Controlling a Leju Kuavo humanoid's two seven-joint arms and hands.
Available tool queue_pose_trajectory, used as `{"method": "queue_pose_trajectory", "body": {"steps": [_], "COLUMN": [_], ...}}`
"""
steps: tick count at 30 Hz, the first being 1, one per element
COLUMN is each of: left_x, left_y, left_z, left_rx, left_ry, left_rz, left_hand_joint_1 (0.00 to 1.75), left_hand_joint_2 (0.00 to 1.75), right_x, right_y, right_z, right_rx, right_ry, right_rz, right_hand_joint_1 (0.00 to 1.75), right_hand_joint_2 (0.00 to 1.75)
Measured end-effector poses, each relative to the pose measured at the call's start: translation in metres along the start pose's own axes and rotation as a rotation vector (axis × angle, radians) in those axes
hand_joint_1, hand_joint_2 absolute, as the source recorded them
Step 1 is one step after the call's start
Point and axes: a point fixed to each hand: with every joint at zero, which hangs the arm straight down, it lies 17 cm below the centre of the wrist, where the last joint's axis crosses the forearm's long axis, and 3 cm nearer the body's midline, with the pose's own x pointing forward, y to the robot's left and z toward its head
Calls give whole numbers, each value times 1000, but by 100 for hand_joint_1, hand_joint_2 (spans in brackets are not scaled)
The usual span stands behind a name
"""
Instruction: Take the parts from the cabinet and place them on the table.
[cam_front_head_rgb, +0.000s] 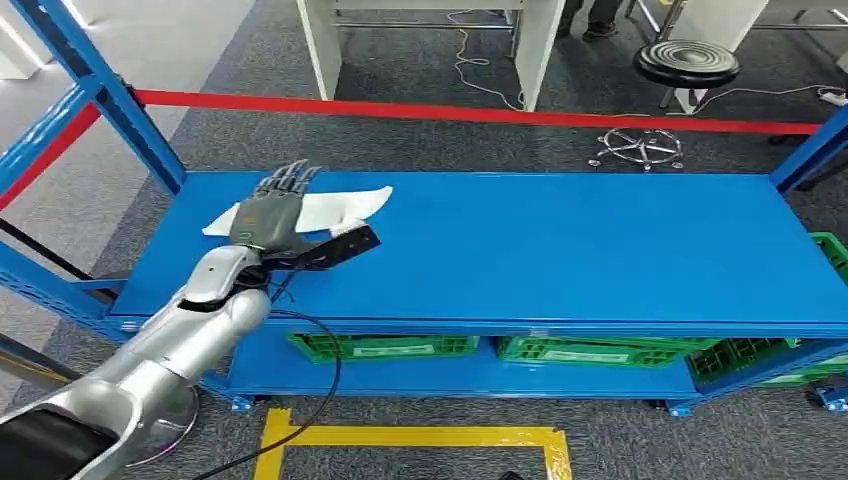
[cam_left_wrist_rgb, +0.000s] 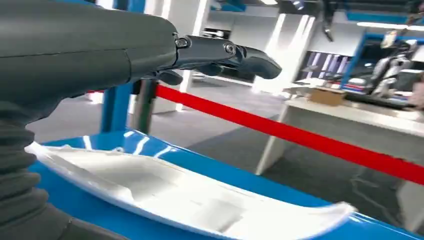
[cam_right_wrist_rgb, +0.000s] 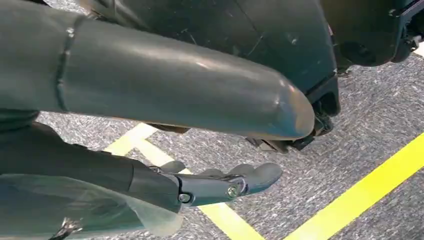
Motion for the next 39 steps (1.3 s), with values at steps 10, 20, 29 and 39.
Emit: {"method": "queue_pose_trajectory", "body": {"steps": [10, 20, 29, 39], "left_x": [-46, -69, -74, -88], "left_y": [-3, -27, -50, -52], "left_z": [-6, 6, 19, 25], "left_rx": [-47, -140, -227, -200], "left_ry": [110, 157, 169, 244], "left_rz": [-92, -75, -52, -97], "left_hand_joint_1": [0, 0, 0, 0], "left_hand_joint_2": [175, 175, 175, 175], "right_x": [1, -2, -5, -7], "right_y": [1, 2, 4, 4], "right_z": [0, 0, 1, 2], "right_rx": [6, 2, 1, -2], "right_ry": [3, 9, 14, 18], "right_rz": [16, 6, -1, 0], "right_hand_joint_1": [0, 0, 0, 0], "right_hand_joint_2": [0, 0, 0, 0]}}
